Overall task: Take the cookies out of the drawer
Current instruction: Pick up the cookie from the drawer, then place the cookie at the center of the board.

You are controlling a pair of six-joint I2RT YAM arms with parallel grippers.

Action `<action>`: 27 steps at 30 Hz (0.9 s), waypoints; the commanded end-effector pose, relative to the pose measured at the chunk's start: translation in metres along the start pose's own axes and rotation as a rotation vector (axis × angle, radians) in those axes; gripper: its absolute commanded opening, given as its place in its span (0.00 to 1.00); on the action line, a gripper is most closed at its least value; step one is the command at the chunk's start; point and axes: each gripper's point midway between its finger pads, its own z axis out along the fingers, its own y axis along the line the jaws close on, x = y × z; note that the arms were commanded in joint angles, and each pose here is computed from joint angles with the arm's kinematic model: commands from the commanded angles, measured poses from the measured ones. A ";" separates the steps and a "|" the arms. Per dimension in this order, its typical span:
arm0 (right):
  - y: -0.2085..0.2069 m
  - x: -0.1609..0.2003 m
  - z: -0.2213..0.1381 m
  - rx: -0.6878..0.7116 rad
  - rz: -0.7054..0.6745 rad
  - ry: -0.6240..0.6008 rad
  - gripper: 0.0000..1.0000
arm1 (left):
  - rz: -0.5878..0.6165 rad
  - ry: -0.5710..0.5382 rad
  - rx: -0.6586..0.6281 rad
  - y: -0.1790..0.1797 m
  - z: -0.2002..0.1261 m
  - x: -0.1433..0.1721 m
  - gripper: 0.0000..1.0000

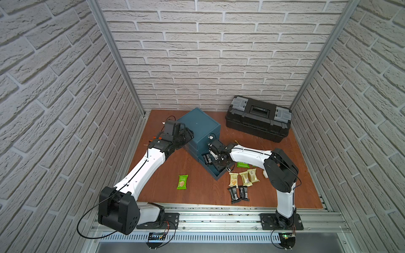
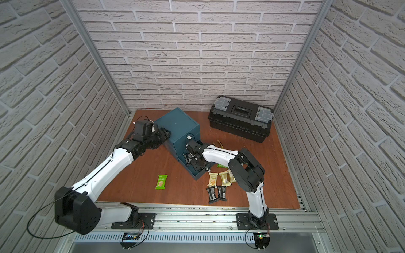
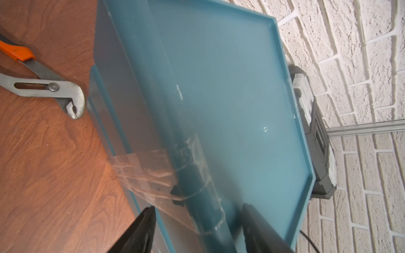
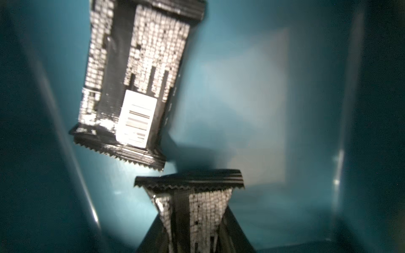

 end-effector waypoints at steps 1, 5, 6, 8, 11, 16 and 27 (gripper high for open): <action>-0.007 -0.028 -0.037 0.017 0.025 -0.125 0.31 | -0.012 0.099 -0.177 0.052 0.011 0.029 0.66; -0.009 -0.032 -0.049 0.020 0.035 -0.151 0.31 | -0.012 0.096 -0.178 0.052 0.010 0.029 0.66; -0.010 -0.033 -0.050 0.020 0.038 -0.156 0.31 | -0.014 0.097 -0.178 0.053 0.011 0.029 0.66; -0.010 -0.034 -0.052 0.019 0.040 -0.163 0.31 | -0.015 0.097 -0.176 0.052 0.011 0.029 0.66; -0.010 -0.038 -0.059 0.015 0.048 -0.180 0.31 | -0.014 0.094 -0.173 0.051 0.011 0.027 0.66; -0.016 -0.034 -0.080 0.027 0.066 -0.201 0.30 | -0.012 0.094 -0.171 0.051 0.011 0.027 0.66; -0.045 0.059 -0.109 0.085 0.198 -0.127 0.29 | -0.015 0.096 -0.169 0.051 0.011 0.029 0.66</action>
